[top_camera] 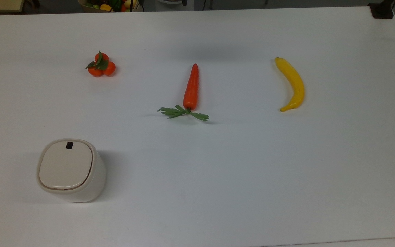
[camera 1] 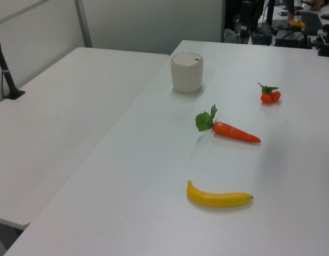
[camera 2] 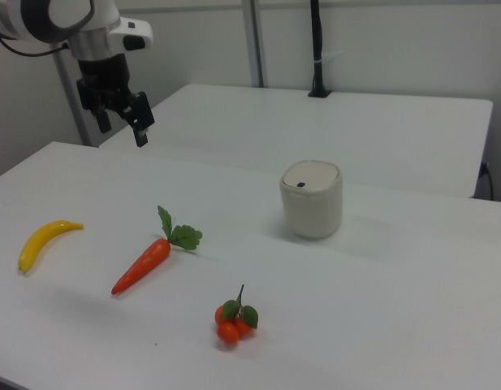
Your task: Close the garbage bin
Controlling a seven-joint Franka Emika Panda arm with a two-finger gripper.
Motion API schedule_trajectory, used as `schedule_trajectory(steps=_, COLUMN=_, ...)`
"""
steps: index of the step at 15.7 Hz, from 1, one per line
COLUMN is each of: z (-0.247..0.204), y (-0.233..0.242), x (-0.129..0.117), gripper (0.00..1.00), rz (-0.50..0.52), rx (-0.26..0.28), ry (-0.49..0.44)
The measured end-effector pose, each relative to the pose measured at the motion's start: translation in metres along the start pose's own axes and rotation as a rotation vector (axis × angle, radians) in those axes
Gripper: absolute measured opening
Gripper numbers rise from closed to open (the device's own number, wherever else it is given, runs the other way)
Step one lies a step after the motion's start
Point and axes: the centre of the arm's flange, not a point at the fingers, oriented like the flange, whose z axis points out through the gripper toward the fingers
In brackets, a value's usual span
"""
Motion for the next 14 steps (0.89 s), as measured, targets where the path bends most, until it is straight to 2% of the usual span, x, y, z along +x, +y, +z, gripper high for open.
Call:
schedule_trajectory(steps=4, z=0.0035, y=0.0032, x=0.0069, gripper=1.00, rz=-0.057, rx=-0.017, ry=0.050)
schedule_trajectory(steps=8, z=0.0092, y=0.0072, x=0.0093, gripper=1.00, rz=-0.149, rx=-0.031, ry=0.057)
schedule_trajectory(steps=14, z=0.0092, y=0.0096, x=0.0095, gripper=1.00, rz=-0.159, rx=-0.032, ry=0.057)
